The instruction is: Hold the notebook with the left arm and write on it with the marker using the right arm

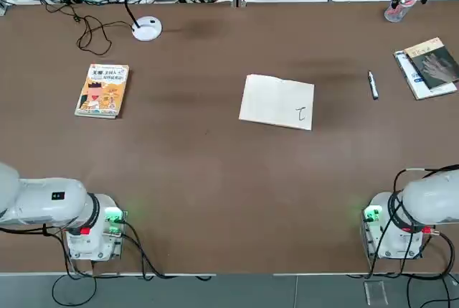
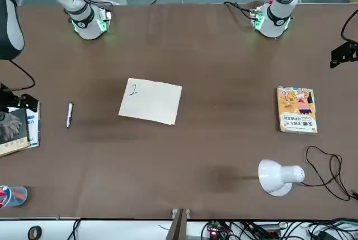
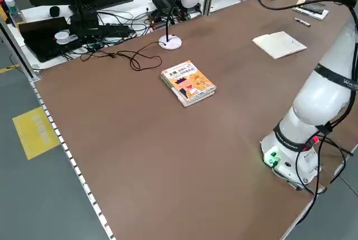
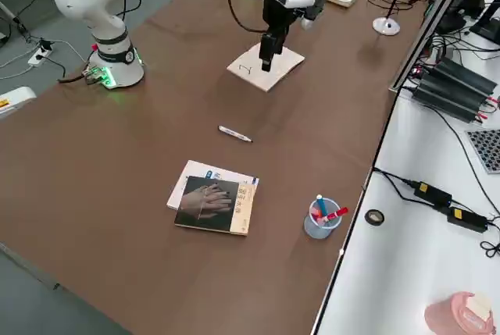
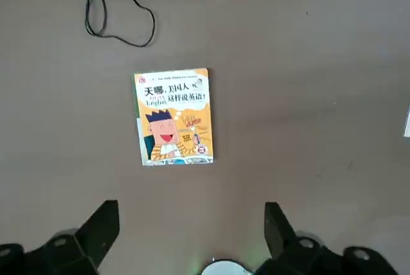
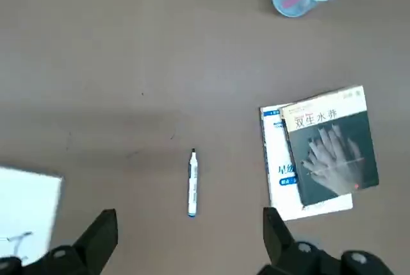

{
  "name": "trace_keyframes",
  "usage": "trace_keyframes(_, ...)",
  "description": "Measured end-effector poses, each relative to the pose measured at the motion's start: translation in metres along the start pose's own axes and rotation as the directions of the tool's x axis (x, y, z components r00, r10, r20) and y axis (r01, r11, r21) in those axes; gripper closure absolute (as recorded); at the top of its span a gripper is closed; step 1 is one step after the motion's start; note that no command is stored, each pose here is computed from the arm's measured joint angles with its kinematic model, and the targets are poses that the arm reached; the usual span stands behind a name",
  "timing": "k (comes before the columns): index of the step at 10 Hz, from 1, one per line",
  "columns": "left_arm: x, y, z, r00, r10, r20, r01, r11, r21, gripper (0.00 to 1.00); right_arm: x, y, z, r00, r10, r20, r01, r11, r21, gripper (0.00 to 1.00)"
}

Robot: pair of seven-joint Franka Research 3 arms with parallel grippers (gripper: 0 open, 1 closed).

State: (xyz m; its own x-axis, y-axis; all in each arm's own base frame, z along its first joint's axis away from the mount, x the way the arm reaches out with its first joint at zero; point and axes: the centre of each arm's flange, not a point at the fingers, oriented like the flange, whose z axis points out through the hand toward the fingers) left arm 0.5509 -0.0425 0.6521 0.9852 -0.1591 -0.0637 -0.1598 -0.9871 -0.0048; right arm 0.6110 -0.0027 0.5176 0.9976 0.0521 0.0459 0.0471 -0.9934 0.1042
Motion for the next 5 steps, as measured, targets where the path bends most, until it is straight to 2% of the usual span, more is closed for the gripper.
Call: trace_keyframes(5,0.000,-0.002,0.006,1.000,-0.004,0.014,0.004,1.000,-0.001,0.00,-0.017,0.001,-0.037,0.998,0.066,-0.013,-0.065,0.997,0.043,0.00)
